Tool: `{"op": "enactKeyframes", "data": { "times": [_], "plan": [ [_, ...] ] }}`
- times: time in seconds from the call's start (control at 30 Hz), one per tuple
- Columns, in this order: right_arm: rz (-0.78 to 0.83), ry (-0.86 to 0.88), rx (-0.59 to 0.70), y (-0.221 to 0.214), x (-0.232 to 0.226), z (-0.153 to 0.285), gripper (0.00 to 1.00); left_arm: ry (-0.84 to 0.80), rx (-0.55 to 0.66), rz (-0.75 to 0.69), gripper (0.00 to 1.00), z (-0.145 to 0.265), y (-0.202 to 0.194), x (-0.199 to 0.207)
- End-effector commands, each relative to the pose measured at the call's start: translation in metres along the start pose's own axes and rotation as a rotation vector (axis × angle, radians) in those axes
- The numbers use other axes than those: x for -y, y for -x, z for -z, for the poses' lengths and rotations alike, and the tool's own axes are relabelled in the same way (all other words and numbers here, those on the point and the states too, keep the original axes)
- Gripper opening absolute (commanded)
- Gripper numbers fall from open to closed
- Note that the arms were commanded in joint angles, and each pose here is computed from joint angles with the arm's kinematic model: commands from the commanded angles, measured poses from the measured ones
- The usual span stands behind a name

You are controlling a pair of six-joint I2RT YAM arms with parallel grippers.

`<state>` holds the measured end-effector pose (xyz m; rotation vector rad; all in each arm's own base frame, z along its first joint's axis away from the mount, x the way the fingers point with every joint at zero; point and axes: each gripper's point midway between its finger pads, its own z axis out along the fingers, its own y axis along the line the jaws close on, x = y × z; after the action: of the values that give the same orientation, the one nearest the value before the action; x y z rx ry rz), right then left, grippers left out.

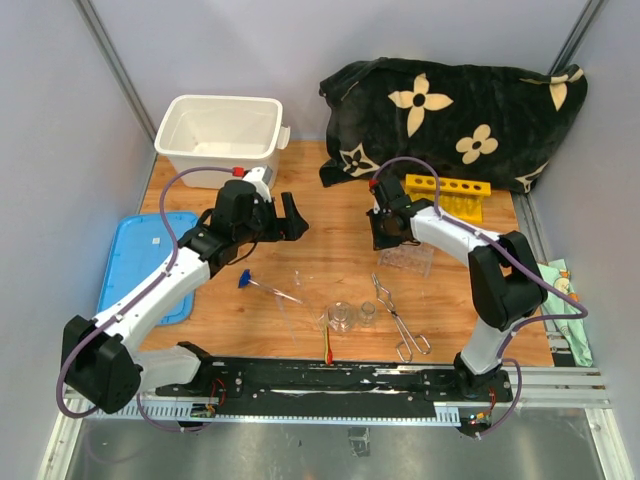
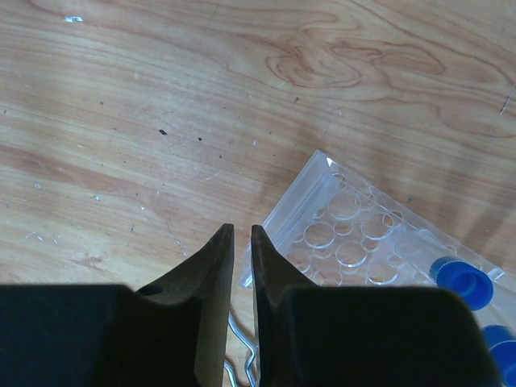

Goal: Organize the chemistry lab equipment
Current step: Move the test tube rack to the center of the board.

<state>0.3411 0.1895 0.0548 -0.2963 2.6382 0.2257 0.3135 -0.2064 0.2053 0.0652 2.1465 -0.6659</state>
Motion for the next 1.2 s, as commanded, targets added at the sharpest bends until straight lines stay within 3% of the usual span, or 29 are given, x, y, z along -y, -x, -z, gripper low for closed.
{"op": "enactKeyframes", "data": {
  "times": [0.0,0.6,1.17],
  "plan": [
    [0.025,0.012,0.032,0.012,-0.009,0.003,0.16,0.001,0.033,-0.030,0.93,0.009,0.011,0.003],
    [0.005,-0.167,-0.063,-0.035,0.046,0.000,0.15,0.012,0.027,-0.034,0.93,0.012,0.005,-0.001],
    [-0.158,-0.284,-0.049,-0.041,0.128,0.013,0.14,0.021,0.026,-0.043,0.93,0.010,0.005,-0.003]
  ]
}}
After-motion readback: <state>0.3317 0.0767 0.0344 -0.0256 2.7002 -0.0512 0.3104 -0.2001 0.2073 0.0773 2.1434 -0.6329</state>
